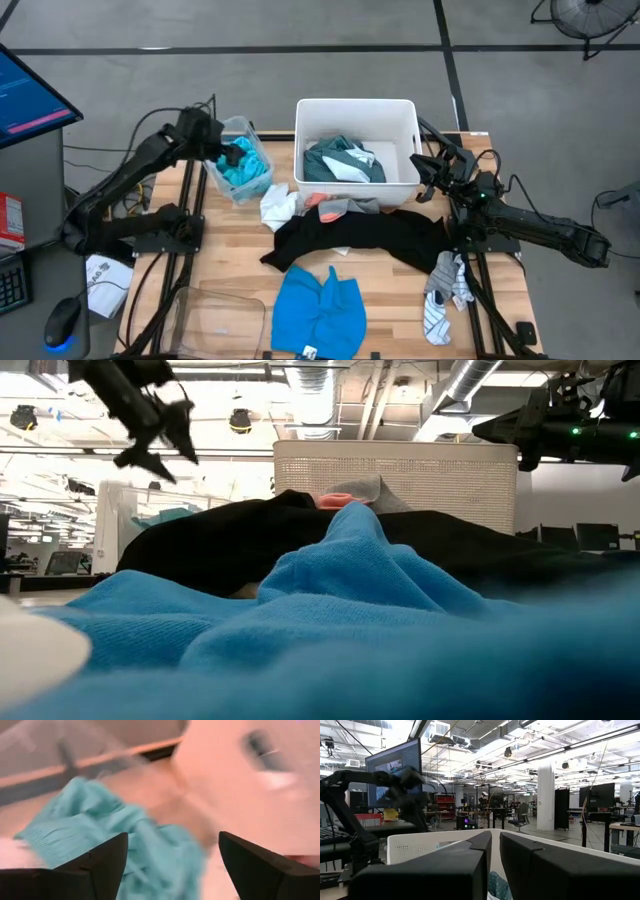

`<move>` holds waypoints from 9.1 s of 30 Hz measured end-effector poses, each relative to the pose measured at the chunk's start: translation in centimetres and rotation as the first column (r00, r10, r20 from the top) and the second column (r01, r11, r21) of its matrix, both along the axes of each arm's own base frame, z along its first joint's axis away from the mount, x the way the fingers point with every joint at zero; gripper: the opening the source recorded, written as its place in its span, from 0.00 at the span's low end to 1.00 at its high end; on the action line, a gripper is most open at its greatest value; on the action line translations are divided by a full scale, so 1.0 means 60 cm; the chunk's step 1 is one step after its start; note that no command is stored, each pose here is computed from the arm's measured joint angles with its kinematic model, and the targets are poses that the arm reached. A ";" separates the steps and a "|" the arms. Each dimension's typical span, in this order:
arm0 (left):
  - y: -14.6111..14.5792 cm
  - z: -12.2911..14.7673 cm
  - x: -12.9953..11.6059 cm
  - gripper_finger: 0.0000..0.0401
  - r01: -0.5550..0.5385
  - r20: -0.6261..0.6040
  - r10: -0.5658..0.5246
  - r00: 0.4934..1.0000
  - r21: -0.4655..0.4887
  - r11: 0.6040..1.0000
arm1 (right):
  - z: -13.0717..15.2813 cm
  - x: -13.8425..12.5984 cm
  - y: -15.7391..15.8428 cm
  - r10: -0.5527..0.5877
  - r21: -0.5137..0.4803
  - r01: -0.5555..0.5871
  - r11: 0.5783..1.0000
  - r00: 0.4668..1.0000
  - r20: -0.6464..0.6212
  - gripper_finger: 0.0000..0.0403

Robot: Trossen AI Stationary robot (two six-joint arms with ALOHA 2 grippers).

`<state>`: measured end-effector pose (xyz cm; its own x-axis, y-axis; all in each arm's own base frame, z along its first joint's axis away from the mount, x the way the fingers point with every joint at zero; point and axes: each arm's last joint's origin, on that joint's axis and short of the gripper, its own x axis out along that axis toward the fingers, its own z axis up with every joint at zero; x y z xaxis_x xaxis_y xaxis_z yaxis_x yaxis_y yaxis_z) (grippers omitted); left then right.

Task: Pick & Place Cloths
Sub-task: Put the gray and pink sock into the transparent bin, then put the blue shorts into the transparent container

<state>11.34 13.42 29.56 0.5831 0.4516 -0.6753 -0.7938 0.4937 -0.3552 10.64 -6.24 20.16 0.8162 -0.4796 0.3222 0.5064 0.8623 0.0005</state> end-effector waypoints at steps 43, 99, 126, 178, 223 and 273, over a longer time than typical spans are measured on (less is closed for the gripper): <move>-0.288 -0.059 0.450 0.66 0.572 -0.312 -0.501 0.807 0.623 0.534 | 0.000 0.000 0.000 0.000 0.000 0.000 1.000 1.000 0.000 0.09; -0.483 0.262 0.013 0.00 0.686 0.614 -0.762 0.204 0.466 0.559 | 0.000 0.000 0.000 0.000 0.000 0.000 1.000 1.000 0.000 0.09; -0.601 0.032 0.003 0.00 0.743 -0.033 -0.810 0.585 -0.379 0.552 | 0.000 0.000 0.000 0.000 0.000 0.000 1.000 1.000 0.000 0.09; -0.498 0.053 0.276 0.65 0.497 0.144 -0.655 0.742 0.537 0.681 | 0.000 0.000 0.000 0.000 0.000 0.000 1.000 1.000 0.000 0.09; -0.525 -0.316 0.416 0.13 0.880 -0.385 -0.791 0.475 0.237 0.412 | 0.000 0.000 0.000 0.000 0.000 0.000 1.000 1.000 0.000 0.09; -0.105 -0.038 0.059 0.02 -0.488 0.137 0.580 0.803 0.711 0.507 | 0.000 0.000 0.000 0.000 0.000 0.000 1.000 1.000 0.000 0.09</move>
<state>14.85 7.09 27.29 0.0162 0.9977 -0.0651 -0.9999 0.0160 -0.0031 10.64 -6.25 20.15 0.8162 -0.4798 0.3218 0.5066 0.8622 0.0007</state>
